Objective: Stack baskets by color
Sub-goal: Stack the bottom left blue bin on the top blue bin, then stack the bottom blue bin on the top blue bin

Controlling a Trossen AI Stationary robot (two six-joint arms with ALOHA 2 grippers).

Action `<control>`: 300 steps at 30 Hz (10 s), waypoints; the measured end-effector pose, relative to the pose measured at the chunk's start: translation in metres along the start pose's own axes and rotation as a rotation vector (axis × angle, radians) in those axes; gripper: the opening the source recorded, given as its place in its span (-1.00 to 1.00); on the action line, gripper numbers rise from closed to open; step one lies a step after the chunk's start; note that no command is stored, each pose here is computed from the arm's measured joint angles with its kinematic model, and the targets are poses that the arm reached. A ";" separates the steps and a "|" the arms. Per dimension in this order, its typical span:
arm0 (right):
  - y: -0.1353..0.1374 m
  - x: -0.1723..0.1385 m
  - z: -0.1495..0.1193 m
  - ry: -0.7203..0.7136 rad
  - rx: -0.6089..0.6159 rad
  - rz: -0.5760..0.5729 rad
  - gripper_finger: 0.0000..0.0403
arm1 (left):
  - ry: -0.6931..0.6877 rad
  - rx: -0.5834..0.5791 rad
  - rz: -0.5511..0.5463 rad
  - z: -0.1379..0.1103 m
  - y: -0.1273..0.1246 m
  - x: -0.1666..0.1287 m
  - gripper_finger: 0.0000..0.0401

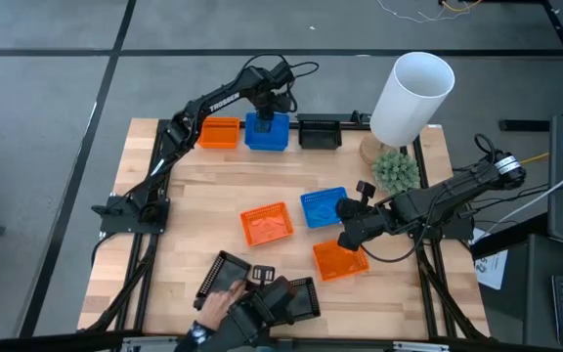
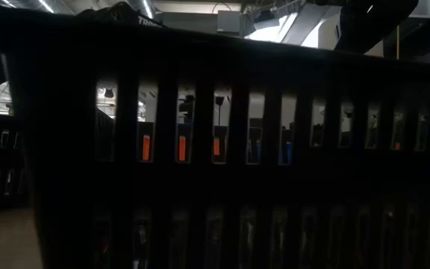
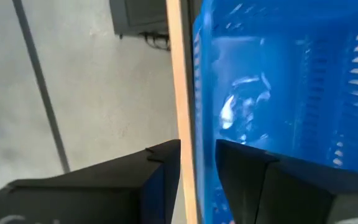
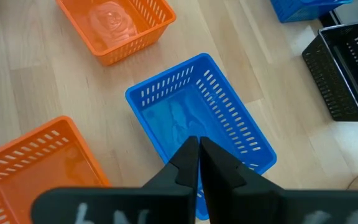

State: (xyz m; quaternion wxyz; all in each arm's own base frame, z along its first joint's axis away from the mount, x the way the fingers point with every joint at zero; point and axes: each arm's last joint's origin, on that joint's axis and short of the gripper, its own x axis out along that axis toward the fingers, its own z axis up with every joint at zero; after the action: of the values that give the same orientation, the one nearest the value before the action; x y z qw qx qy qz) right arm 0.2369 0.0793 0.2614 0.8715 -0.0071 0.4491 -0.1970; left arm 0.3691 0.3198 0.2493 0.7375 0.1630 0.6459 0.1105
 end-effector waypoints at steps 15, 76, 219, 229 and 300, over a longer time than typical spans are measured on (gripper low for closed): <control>-0.001 0.000 0.000 0.004 -0.007 -0.004 -0.92 | -0.075 0.032 0.092 0.009 -0.013 -0.077 -0.53; -0.003 0.000 -0.006 0.060 0.008 -0.020 -0.92 | -0.239 -0.166 0.641 -0.009 -0.090 -0.011 -1.00; -0.003 0.000 -0.006 0.057 -0.011 -0.018 -0.92 | -0.196 -0.094 -0.160 0.003 -0.065 -0.106 -1.00; -0.003 0.000 -0.006 0.057 -0.014 -0.018 -0.92 | -0.083 -0.222 -0.213 0.003 -0.083 -0.110 -0.87; -0.009 0.079 0.061 0.465 -0.207 0.533 -0.28 | -1.112 -0.421 -0.282 -0.215 -0.284 -0.122 -0.85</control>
State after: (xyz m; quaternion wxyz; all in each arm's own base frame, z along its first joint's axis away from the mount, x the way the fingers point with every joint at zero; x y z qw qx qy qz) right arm 0.3230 0.0336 0.2380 0.7614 0.0670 0.6389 0.0873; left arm 0.1257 0.0335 0.2284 0.9882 -0.0401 0.1438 0.0357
